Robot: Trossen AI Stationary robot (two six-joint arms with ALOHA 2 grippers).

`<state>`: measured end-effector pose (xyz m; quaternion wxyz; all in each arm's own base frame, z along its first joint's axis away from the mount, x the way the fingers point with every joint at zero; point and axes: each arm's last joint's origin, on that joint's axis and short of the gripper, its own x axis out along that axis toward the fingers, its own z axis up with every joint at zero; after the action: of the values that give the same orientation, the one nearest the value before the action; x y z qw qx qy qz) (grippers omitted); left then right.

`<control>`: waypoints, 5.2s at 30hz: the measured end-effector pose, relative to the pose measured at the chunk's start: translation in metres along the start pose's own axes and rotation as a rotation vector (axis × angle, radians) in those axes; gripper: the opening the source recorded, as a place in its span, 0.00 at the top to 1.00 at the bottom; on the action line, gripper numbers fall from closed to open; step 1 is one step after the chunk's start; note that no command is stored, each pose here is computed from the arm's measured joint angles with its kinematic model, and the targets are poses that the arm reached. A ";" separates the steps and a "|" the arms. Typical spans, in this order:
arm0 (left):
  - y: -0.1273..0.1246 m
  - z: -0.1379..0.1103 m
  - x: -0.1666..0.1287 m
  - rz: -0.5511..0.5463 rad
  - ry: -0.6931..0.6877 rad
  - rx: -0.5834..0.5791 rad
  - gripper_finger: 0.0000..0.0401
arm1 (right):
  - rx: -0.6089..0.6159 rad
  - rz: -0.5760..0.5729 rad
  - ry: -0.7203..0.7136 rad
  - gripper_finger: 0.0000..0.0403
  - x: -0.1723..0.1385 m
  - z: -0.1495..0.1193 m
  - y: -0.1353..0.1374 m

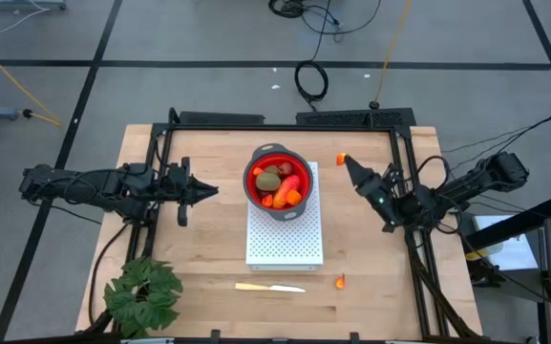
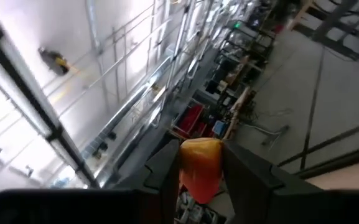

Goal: Pick & Place Fruit
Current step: Put the peach into the red strainer bowl on the shelf

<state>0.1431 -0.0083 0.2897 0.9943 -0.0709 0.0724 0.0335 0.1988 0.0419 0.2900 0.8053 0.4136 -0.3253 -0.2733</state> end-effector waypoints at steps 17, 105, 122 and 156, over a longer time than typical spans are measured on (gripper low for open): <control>0.000 0.000 0.000 0.000 0.001 -0.001 0.95 | -0.461 0.248 0.197 0.74 0.009 -0.015 0.023; 0.000 -0.001 0.000 0.000 0.010 0.007 0.95 | -1.171 0.380 0.960 0.66 0.093 -0.041 0.034; 0.000 -0.001 0.000 0.000 0.010 -0.005 0.95 | -1.078 0.707 1.198 0.97 -0.011 -0.058 0.083; 0.000 -0.003 0.000 0.003 0.026 -0.048 0.95 | -1.137 0.559 1.969 0.91 -0.102 -0.126 0.033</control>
<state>0.1429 -0.0084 0.2872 0.9912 -0.0953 0.0847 0.0359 0.2337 0.1922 0.2311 0.8107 -0.0591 0.5282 0.2456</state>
